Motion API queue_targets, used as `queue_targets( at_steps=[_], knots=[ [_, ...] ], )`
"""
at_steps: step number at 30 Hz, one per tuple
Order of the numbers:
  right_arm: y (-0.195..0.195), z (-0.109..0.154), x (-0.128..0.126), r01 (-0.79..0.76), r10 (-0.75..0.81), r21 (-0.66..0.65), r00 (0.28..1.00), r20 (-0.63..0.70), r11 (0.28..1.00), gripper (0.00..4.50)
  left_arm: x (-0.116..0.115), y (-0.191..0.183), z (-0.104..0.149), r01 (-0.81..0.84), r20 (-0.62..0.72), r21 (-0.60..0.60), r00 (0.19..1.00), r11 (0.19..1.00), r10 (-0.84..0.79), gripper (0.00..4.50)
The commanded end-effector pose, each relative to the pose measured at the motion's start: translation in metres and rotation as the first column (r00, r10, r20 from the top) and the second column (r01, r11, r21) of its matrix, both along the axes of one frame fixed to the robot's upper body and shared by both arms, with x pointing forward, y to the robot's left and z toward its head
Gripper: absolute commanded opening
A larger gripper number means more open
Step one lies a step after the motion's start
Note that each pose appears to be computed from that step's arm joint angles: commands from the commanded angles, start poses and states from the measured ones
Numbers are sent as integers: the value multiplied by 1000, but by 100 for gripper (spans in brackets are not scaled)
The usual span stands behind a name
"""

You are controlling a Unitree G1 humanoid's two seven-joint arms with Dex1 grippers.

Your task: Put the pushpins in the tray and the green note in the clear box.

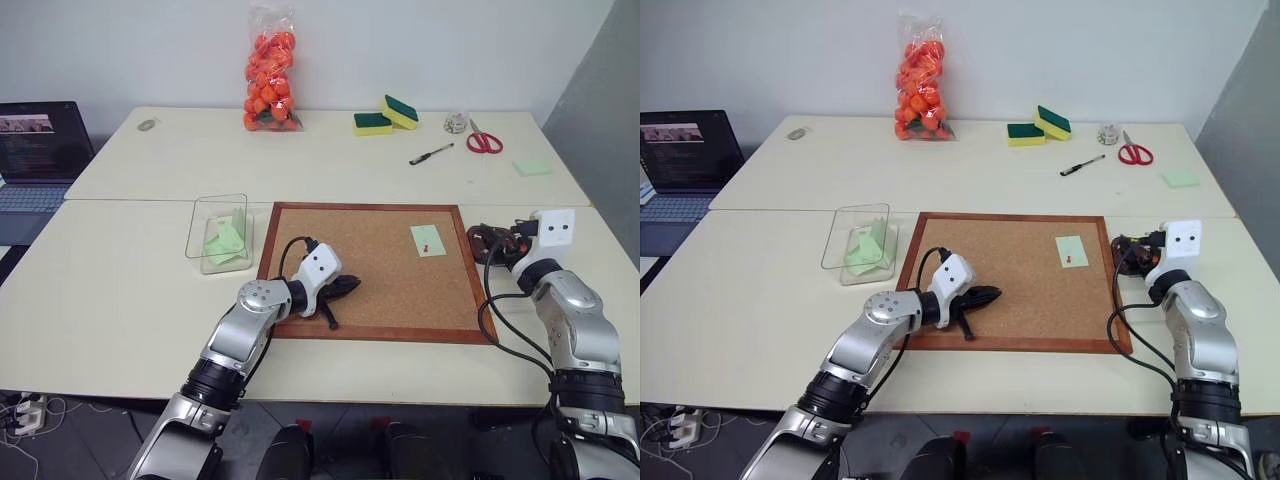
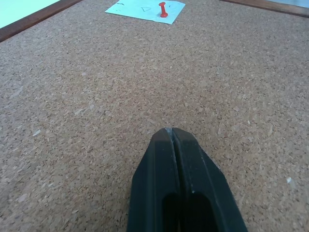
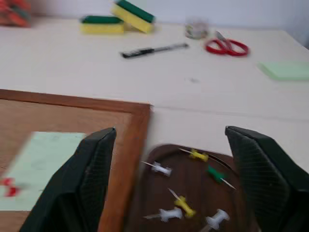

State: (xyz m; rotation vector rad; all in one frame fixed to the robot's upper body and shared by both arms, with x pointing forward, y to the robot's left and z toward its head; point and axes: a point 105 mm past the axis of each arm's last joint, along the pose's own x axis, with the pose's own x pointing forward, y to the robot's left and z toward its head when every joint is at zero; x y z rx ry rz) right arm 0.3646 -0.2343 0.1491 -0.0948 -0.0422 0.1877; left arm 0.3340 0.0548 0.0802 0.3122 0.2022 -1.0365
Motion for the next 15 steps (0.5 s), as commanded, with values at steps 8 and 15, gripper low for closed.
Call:
queue_targets(
  at_steps=[8,15],
  knots=[
    [71,-24,-6,-178,178,5,983,-49,984,425,-10,2,-28,13,-101,53,995,998,-8,0],
    [73,-32,4,-162,163,19,984,-76,987,425,-11,2,-29,13,-105,55,994,998,-7,0]
  ],
)
